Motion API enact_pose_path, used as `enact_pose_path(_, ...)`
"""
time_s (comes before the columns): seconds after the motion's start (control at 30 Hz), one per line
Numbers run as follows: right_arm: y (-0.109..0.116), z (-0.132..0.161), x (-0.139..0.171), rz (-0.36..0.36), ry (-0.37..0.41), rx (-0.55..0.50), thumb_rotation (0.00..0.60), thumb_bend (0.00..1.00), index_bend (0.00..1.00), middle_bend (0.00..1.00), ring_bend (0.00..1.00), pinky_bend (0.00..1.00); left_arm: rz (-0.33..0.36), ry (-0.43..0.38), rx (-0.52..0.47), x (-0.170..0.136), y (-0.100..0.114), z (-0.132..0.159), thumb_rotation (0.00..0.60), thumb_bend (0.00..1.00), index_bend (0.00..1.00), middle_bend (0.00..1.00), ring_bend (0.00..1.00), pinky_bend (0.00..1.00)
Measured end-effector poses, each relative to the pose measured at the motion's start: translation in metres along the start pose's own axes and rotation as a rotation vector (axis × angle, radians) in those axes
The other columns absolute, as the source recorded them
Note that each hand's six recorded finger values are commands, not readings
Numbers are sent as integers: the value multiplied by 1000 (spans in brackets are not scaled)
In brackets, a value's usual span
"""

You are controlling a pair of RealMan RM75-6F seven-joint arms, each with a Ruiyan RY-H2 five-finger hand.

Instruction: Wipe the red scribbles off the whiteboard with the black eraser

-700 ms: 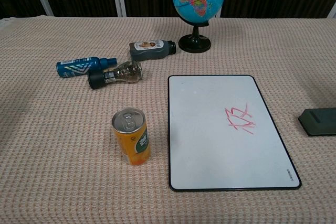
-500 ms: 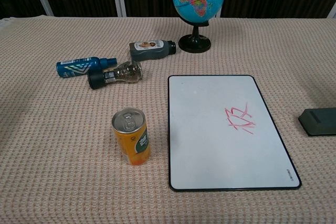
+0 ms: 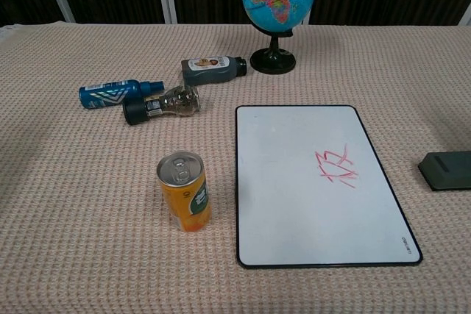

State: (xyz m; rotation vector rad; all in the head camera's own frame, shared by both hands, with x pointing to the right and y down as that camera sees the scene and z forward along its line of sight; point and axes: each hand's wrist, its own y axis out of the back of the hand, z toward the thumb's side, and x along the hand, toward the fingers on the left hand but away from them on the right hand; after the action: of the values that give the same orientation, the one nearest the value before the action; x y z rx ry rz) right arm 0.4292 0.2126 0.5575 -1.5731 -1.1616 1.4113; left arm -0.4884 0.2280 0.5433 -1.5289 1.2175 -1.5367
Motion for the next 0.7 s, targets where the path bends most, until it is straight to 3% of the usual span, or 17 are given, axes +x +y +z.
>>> enact_pose_path(0.27,-5,0,3,52,3,-20,600,78,0,20,69,160,-2,1,-4,0,-1,1,600,742,160,44,0,0)
enact_pose_path(0.53,-18,-5,3,206,10,-45,600,75,0,107,75,160,-4,5,-4,1,-1,0,600,742,160,44,0,0)
enact_pose_path(0.7,-33,-8,-6,342,23,-43,600,75,7,147,107,160,-7,5,-4,1,-1,1,600,742,160,44,0,0)
